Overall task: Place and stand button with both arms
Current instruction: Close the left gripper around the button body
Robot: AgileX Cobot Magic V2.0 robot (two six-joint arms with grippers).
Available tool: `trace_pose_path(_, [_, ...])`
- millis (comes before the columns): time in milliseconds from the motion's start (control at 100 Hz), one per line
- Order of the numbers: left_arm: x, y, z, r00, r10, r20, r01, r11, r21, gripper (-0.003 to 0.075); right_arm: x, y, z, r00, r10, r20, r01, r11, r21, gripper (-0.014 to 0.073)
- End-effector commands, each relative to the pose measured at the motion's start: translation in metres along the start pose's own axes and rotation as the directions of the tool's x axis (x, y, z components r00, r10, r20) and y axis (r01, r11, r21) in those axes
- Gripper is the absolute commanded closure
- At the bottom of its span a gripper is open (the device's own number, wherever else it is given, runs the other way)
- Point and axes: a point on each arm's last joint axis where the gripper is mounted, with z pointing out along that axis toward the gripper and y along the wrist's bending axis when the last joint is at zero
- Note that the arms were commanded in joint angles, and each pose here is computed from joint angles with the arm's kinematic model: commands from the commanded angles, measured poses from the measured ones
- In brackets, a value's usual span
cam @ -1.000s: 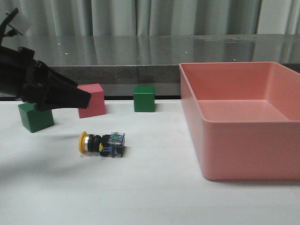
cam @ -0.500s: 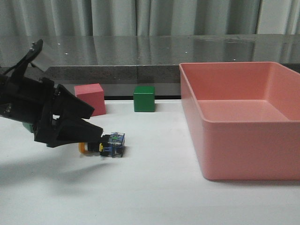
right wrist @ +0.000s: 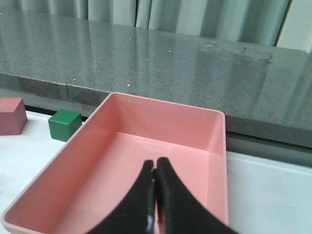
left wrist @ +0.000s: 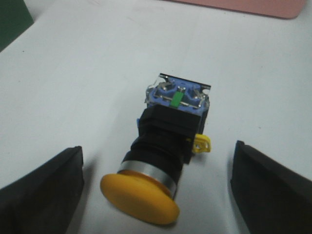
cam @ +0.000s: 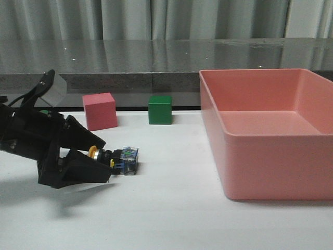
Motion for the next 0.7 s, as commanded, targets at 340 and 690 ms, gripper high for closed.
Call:
trace_pose_path(340, [-0.005, 0.001, 0.004, 0.997, 0.016, 0.077, -0.017, 1.000, 0.017, 0.0139, -0.015, -0.004, -0.002, 0.996, 0.005, 0.089, -0.008, 0.999, 0.039, 0.0656])
trace_pose_path(690, [-0.005, 0.001, 0.004, 0.997, 0.018, 0.077, -0.019, 1.000, 0.017, 0.0480, -0.015, -0.004, -0.002, 0.996, 0.005, 0.089, -0.008, 0.999, 0.039, 0.0656])
